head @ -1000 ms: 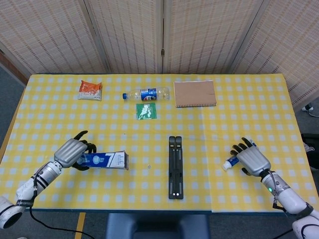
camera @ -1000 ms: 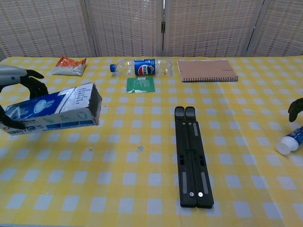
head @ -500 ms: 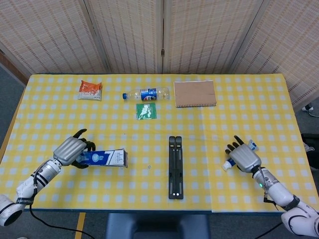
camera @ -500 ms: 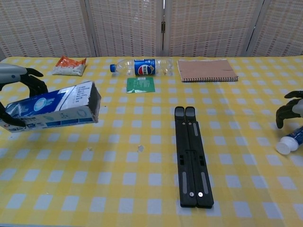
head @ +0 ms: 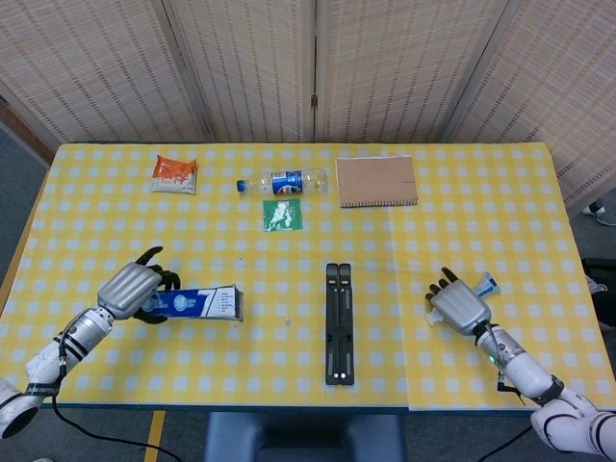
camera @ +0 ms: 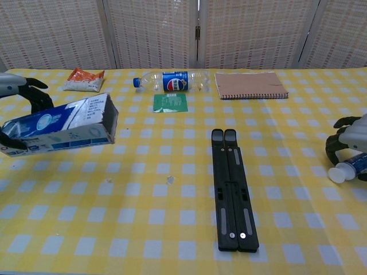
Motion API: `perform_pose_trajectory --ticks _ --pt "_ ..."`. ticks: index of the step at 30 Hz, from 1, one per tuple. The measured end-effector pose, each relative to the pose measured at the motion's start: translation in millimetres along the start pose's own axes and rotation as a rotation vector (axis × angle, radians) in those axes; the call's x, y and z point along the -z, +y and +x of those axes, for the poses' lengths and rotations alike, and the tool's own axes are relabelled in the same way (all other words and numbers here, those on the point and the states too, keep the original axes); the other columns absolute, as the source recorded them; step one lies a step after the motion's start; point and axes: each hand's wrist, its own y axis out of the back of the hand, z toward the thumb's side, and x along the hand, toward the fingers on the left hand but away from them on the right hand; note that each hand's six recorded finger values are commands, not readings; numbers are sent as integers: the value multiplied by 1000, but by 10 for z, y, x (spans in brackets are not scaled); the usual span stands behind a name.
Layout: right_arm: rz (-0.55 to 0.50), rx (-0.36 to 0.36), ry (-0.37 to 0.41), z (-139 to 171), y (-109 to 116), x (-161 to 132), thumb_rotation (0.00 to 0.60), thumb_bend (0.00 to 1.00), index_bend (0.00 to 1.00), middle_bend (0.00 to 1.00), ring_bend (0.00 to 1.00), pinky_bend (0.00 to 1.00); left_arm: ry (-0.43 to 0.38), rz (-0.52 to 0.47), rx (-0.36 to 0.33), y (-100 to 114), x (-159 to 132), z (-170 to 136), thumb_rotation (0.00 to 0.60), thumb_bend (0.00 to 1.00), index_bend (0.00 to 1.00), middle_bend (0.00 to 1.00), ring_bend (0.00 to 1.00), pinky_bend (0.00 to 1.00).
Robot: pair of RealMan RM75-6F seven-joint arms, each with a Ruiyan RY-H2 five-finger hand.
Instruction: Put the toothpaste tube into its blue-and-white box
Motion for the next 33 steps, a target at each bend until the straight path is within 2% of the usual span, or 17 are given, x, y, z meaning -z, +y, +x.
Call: perform_pose_trajectory --ticks 5,11,15,24,30,33 --pt "-5 69 -3 2 99 -6 600 338 668 531 487 375 4 -9 -2 4 16 -15 600 196 450 590 431 0" --pt "-51 209 -19 100 351 66 600 337 707 564 518 411 12 -49 -6 20 46 -28 600 197 451 590 432 0" --pt "-130 275 -33 215 506 143 600 337 721 575 531 421 25 -102 -13 41 81 -43 600 198 451 590 431 0" --pt "-370 425 -38 454 903 280 600 337 723 578 540 427 30 -220 -25 89 86 -60 600 198 450 590 432 0" --pt "-610 533 17 573 1270 243 600 337 732 588 550 437 24 -289 -28 102 95 -48 600 199 452 590 433 0" --pt "-769 578 58 592 1445 209 600 337 731 588 549 438 16 -334 -30 106 82 -38 600 200 455 591 434 0"
